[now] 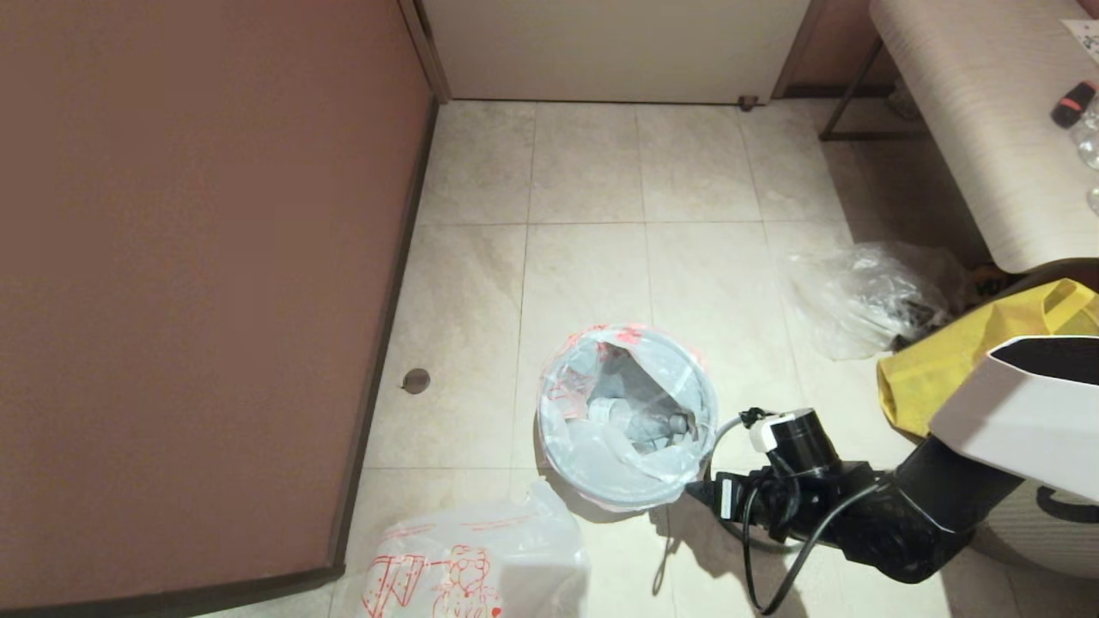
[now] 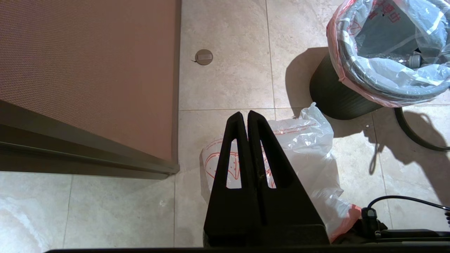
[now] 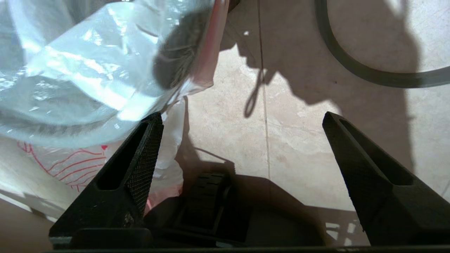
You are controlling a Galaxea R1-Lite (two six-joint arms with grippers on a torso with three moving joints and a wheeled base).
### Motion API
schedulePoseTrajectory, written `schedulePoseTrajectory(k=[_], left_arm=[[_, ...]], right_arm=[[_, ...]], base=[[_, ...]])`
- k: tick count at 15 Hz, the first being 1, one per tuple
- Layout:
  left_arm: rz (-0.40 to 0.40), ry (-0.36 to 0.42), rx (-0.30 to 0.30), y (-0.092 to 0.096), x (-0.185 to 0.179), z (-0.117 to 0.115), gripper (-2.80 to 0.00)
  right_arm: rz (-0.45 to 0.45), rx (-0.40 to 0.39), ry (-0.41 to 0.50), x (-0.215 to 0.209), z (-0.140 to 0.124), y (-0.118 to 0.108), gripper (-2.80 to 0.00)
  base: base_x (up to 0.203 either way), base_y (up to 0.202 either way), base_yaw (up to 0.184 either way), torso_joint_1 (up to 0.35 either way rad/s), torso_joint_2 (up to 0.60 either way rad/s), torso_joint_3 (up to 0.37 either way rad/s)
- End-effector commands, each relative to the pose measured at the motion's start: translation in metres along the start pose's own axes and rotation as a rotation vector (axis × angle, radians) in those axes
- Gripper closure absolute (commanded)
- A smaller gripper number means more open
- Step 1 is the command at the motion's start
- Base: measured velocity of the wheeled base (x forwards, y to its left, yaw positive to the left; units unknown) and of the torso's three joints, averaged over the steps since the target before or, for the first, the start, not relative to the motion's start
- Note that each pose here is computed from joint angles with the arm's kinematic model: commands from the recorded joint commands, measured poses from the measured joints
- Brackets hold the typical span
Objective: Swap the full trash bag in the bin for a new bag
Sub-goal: Place the trash bag on the floor
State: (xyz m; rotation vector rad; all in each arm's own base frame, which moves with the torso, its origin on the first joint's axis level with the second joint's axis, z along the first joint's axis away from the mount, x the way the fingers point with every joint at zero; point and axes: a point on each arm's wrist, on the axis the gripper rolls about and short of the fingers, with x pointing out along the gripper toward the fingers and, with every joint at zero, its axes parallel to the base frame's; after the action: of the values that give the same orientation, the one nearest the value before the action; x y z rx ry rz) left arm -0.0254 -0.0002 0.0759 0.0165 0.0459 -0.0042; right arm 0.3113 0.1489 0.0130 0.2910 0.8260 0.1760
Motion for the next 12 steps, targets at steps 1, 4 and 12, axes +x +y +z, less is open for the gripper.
schedulePoseTrajectory(k=[1, 4, 12], left_arm=[[0.001, 0.002, 0.000, 0.000, 0.000, 0.000, 0.00], [0.001, 0.002, 0.000, 0.000, 0.000, 0.000, 0.00], [-0.001, 0.002, 0.000, 0.000, 0.000, 0.000, 0.00]], right_arm=[[-0.010, 0.002, 0.013, 0.015, -0.003, -0.001, -2.80], [-0.031, 0.019, 0.008, 0.027, 0.001, -0.009, -2.80], [0.085, 0.157, -0.103, 0.034, 0.015, -0.017, -2.80]], base=[[0.000, 0.000, 0.000, 0.000, 0.00, 0.000], [0.000, 0.000, 0.000, 0.000, 0.00, 0.000], [0.000, 0.000, 0.000, 0.000, 0.00, 0.000]])
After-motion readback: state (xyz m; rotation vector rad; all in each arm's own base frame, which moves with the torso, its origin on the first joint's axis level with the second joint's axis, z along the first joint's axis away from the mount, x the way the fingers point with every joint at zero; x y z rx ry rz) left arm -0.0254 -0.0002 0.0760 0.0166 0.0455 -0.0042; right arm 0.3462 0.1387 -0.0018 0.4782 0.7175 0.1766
